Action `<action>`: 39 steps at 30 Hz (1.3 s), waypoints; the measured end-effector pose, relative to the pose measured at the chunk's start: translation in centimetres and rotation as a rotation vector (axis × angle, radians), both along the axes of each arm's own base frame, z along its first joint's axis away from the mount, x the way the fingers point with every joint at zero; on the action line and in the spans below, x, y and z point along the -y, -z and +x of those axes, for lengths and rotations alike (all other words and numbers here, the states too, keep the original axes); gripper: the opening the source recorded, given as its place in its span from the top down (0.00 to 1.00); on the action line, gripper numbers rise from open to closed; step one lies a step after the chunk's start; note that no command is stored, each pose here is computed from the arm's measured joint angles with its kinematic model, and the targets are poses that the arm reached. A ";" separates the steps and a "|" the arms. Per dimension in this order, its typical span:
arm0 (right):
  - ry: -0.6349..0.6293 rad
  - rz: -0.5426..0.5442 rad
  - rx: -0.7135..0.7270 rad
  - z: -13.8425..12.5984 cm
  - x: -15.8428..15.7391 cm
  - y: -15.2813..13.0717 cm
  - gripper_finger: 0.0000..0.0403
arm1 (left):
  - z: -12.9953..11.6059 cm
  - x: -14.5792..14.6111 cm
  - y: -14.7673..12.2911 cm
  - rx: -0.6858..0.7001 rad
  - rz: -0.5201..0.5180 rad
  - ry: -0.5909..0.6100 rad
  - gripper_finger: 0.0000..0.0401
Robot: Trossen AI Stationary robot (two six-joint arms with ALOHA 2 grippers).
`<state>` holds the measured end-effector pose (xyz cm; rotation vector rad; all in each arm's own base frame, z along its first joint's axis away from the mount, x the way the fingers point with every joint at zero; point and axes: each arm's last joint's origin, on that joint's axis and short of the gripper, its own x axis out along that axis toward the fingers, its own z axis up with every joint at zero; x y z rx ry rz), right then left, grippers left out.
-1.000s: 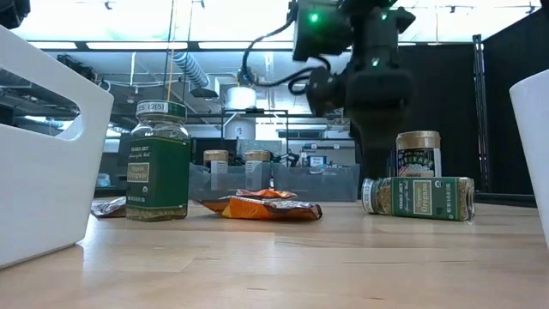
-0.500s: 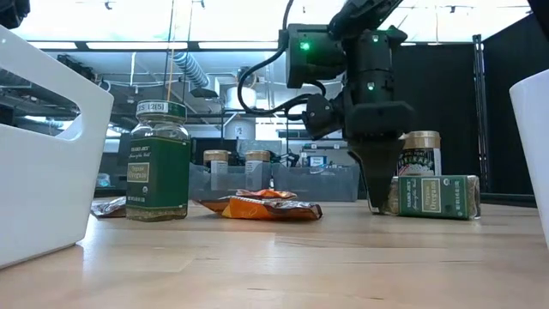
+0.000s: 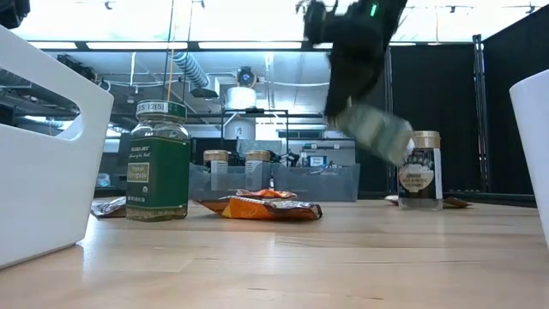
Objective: Sort spices by type
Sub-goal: Put the top green seasoning bottle into the bottom right white bin
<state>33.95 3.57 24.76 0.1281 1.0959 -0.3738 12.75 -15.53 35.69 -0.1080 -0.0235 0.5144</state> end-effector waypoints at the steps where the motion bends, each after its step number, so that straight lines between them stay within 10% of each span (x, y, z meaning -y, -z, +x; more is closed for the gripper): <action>1: 0.009 -0.024 0.046 -0.4 -0.5 -1.0 0.49 | 0.0 0.0 0.0 0.000 0.000 0.000 0.33; 14: 0.082 -0.125 0.522 -9.3 -11.7 -8.1 0.49 | 0.0 0.0 0.0 0.000 0.000 -0.001 0.33; 26: 0.173 -0.161 0.739 -12.5 -21.2 -1.9 0.49 | 0.0 0.0 0.0 0.001 -0.001 -0.001 0.33; 39: 0.238 -0.055 0.736 -14.2 -23.7 1.4 0.49 | 0.0 0.0 0.0 0.000 0.000 -0.001 0.33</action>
